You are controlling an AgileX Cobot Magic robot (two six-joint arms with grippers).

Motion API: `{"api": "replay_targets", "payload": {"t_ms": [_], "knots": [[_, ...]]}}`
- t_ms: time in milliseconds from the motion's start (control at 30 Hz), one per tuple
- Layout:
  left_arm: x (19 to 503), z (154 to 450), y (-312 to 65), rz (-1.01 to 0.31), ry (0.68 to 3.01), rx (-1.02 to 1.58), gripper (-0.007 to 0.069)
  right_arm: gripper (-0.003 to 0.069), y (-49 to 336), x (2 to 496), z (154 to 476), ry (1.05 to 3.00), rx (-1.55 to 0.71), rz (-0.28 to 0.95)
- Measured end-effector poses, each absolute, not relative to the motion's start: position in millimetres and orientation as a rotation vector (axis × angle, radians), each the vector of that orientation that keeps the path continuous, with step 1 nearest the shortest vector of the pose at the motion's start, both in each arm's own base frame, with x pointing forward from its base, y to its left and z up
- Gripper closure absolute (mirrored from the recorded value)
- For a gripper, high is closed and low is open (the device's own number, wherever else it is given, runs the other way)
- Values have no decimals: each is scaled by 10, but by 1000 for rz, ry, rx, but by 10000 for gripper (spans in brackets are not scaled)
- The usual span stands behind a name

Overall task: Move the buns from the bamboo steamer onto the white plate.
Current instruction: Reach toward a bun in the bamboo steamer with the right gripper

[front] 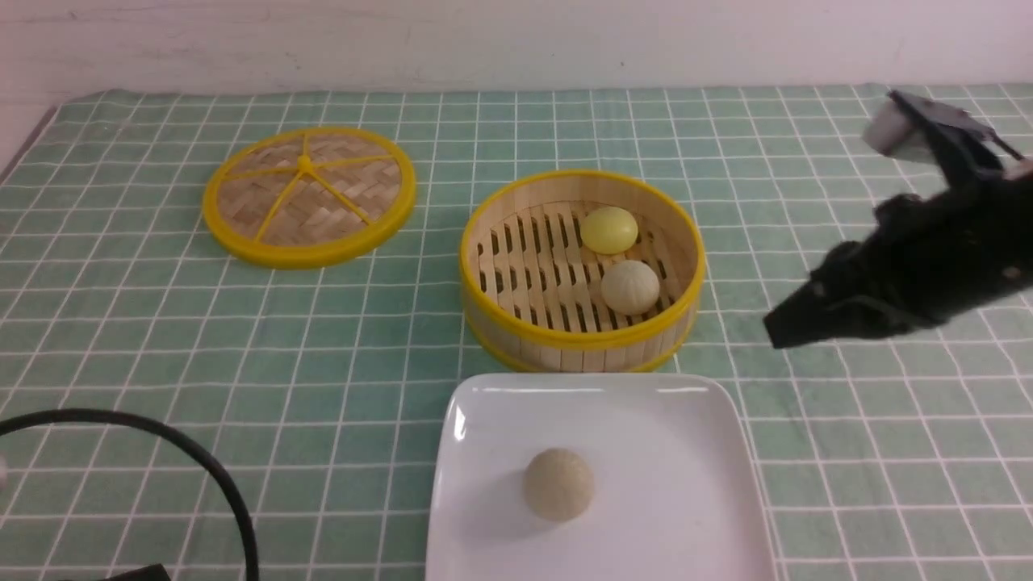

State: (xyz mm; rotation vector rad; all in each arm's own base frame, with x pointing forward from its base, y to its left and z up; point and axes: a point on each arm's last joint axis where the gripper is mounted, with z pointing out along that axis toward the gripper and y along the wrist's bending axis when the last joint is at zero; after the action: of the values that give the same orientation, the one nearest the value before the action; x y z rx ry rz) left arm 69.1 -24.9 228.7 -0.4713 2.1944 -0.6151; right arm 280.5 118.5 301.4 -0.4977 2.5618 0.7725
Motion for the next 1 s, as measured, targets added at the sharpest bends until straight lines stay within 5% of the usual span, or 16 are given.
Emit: {"api": "replay_targets", "payload": {"t_ms": [367,633,800,1000], "knots": [[697,2287,-230,-578,2191,-453,607,368,1886,3646,2779,2593,-612,317],[697,2287,-230,-578,2191,-453,603,307,2060,4031,2306,2568,-513,255],[697,2287,-230,-578,2191,-453,603,361,2100,4116,1998,2611,-494,246],[697,2289,-230,-578,2190,-453,599,625,2067,4045,2198,2619,-501,246]]}}
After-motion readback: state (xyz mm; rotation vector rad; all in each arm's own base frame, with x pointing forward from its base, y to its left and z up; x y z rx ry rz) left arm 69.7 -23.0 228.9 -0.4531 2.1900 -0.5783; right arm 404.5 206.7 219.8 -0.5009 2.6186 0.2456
